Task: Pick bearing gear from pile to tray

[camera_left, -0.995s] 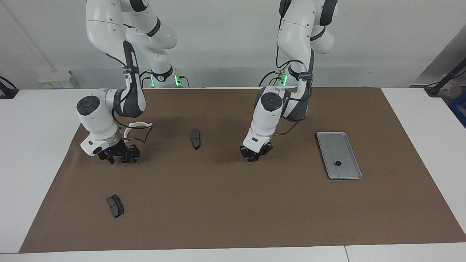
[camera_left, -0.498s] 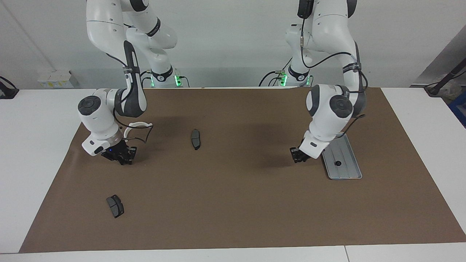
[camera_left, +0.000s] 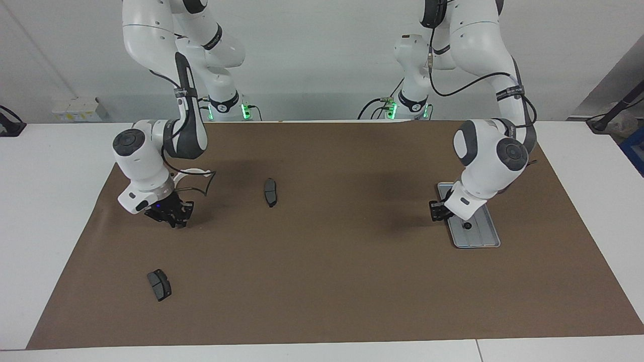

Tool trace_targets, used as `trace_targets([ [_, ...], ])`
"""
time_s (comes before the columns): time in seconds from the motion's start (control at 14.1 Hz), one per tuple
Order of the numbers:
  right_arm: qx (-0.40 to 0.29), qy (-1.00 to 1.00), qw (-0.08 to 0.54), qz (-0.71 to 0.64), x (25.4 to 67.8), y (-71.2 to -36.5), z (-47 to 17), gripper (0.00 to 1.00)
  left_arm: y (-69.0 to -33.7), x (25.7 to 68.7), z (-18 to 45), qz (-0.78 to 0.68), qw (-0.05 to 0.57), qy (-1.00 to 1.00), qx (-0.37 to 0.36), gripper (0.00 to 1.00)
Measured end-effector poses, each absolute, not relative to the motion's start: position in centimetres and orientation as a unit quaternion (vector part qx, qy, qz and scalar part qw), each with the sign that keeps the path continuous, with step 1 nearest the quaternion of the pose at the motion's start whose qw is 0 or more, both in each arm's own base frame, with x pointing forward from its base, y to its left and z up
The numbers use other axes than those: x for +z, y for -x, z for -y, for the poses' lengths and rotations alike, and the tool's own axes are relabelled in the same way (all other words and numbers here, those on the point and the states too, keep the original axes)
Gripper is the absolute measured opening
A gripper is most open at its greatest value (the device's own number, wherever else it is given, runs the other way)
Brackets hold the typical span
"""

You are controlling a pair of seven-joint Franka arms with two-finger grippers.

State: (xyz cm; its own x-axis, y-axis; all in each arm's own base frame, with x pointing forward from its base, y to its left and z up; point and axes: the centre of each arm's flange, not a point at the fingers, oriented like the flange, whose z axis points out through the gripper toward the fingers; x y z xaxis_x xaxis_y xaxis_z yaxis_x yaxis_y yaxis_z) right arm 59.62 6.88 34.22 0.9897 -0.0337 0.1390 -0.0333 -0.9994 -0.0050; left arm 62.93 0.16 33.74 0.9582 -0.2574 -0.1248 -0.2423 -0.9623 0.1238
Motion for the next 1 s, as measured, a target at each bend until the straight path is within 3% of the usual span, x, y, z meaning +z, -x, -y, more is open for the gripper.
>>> trace_targets([
  [0.28, -0.081, 0.99, 0.025, -0.111, 35.4, -59.0, -16.5, 0.3, -62.5, 33.3, -3.4, 0.162, 0.064, -0.981, -0.078, 0.35],
  [0.36, -0.083, 0.987, 0.031, -0.133, 35.6, -58.8, -18.6, 0.3, -62.5, 33.4, -3.3, 0.165, 0.065, -0.981, -0.079, 0.41],
  [0.71, -0.082, 0.962, 0.066, -0.251, 34.9, -59.0, -29.6, 0.3, -63.2, 34.8, -2.2, 0.173, 0.064, -0.981, -0.064, 0.98],
  [1.0, -0.075, 0.942, 0.087, -0.314, 32.7, -58.9, -36.7, 0.3, -64.2, 37.0, 4.1, 0.123, 0.056, -0.99, -0.049, 1.0],
])
